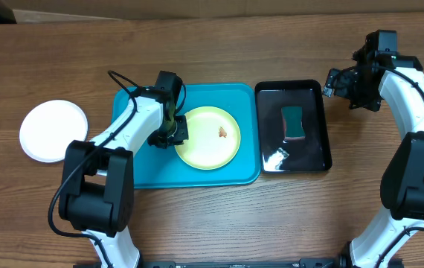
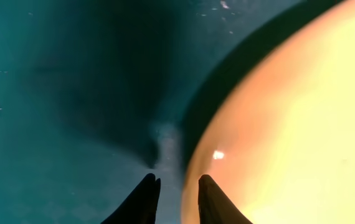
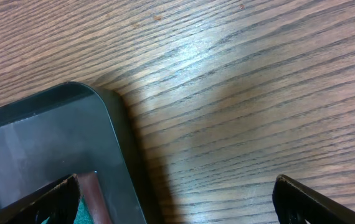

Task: Clean dirty plates on tray and stack at the side
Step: 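Hold the yellow plate rim with the left gripper on the tray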

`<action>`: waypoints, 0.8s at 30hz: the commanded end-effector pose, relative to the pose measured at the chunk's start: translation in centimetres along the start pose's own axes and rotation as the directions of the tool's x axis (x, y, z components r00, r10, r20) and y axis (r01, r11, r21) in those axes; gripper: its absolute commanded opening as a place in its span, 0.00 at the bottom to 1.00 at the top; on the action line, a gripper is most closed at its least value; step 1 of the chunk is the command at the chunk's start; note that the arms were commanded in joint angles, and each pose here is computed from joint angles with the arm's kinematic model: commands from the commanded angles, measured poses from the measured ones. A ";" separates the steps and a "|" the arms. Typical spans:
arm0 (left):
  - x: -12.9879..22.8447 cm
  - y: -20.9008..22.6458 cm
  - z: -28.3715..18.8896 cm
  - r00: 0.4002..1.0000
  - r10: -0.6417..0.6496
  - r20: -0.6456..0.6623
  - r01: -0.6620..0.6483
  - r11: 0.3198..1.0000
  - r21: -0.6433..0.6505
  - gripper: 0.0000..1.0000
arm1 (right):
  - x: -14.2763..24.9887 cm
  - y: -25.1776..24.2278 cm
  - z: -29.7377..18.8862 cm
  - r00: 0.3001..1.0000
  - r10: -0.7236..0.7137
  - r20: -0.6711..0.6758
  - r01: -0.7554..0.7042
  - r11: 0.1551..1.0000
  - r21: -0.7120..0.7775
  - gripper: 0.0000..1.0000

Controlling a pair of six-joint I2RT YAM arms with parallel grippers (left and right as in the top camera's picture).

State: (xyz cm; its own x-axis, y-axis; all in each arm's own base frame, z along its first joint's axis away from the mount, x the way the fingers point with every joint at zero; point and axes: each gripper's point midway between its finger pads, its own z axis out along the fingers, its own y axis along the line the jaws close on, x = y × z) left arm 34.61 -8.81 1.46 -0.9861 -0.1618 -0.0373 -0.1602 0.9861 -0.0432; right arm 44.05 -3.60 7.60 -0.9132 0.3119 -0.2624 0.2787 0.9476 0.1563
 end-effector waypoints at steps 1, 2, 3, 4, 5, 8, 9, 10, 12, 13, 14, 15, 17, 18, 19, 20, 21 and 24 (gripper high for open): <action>0.4 0.9 0.5 1.000 -0.010 -0.028 0.010 1.000 -0.013 0.24 | -0.8 0.4 -1.3 0.999 -0.004 0.041 0.004 1.000 -0.003 1.00; 0.5 0.7 0.5 0.999 -0.010 -0.034 0.010 1.000 -0.002 0.22 | -0.8 0.4 -1.3 0.999 -0.004 0.041 0.004 1.000 -0.003 1.00; 0.6 0.5 0.5 0.999 -0.010 -0.039 0.010 1.000 0.011 0.20 | -0.8 0.4 -1.3 0.999 -0.004 0.041 0.004 1.000 -0.003 1.00; 0.6 0.4 0.5 0.999 -0.009 -0.042 0.010 1.000 0.018 0.19 | -0.8 0.4 -1.3 0.999 -0.004 0.041 0.004 1.000 -0.003 1.00; 0.7 0.2 0.5 0.999 -0.006 -0.044 0.007 1.000 0.024 0.18 | -0.8 0.4 -1.3 0.999 -0.004 0.041 0.004 1.000 -0.003 1.00; 0.7 -0.1 0.5 0.999 -0.002 -0.042 0.003 0.999 0.032 0.11 | -0.8 0.4 -1.3 0.999 -0.004 0.041 0.004 1.000 -0.003 1.00; 0.7 -0.1 0.5 0.999 -0.002 -0.042 0.003 0.999 0.032 0.06 | -0.8 0.4 -1.3 0.999 -0.004 0.041 0.004 1.000 -0.003 1.00; 0.7 -0.1 0.5 0.999 -0.001 -0.042 0.003 1.000 0.031 0.04 | -0.8 0.4 -1.3 0.999 -0.004 0.041 0.004 1.000 -0.003 1.00; 0.7 -0.1 0.5 0.999 -0.002 -0.042 0.003 1.000 0.030 0.04 | -0.8 0.4 -1.3 0.999 -0.004 0.041 0.004 1.000 -0.003 1.00; 0.7 0.0 0.5 0.999 -0.005 -0.041 0.006 1.000 0.030 0.04 | -0.8 0.4 -1.3 0.999 -0.004 0.041 0.004 1.000 -0.003 1.00; 0.6 0.1 0.5 0.999 -0.011 -0.041 0.012 1.000 0.028 0.04 | -0.8 0.4 -1.3 0.999 -0.004 0.041 0.004 1.000 -0.003 1.00; 0.6 0.1 0.5 0.999 -0.026 -0.040 0.027 0.999 0.027 0.04 | -0.8 0.4 -1.3 0.999 -0.004 0.041 0.004 1.000 -0.003 1.00; 0.5 0.1 0.5 0.998 -0.047 -0.038 0.048 0.998 0.027 0.04 | -0.8 0.4 -1.3 0.999 -0.004 0.041 0.004 1.000 -0.003 1.00; 0.5 0.1 0.5 0.998 -0.058 -0.037 0.059 0.998 0.028 0.04 | -0.8 0.4 -1.3 0.999 -0.004 0.041 0.004 1.000 -0.003 1.00; 0.5 0.1 0.5 0.996 -0.076 -0.038 0.077 0.997 0.027 0.04 | -0.8 0.4 -1.3 0.999 -0.004 0.041 0.004 1.000 -0.003 1.00; 0.4 0.1 0.5 0.995 -0.090 -0.036 0.091 0.995 0.027 0.04 | -0.8 0.4 -1.3 0.999 -0.004 0.041 0.004 1.000 -0.003 1.00; 0.4 0.0 0.6 0.995 -0.093 -0.034 0.094 0.995 0.029 0.04 | -0.8 0.4 -1.3 0.999 -0.004 0.041 0.004 1.000 -0.003 1.00; 0.1 -0.2 0.7 0.996 -0.093 -0.018 0.093 0.995 0.037 0.04 | -0.8 0.4 -1.3 0.999 -0.004 0.041 0.004 1.000 -0.003 1.00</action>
State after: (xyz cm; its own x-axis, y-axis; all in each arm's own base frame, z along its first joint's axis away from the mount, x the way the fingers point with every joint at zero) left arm 34.78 -9.07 1.50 -0.9762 -0.2151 -0.0258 -0.2122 0.9734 -0.0868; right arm 44.05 -3.60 7.60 -0.9132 0.3119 -0.2624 0.2787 0.9476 0.1563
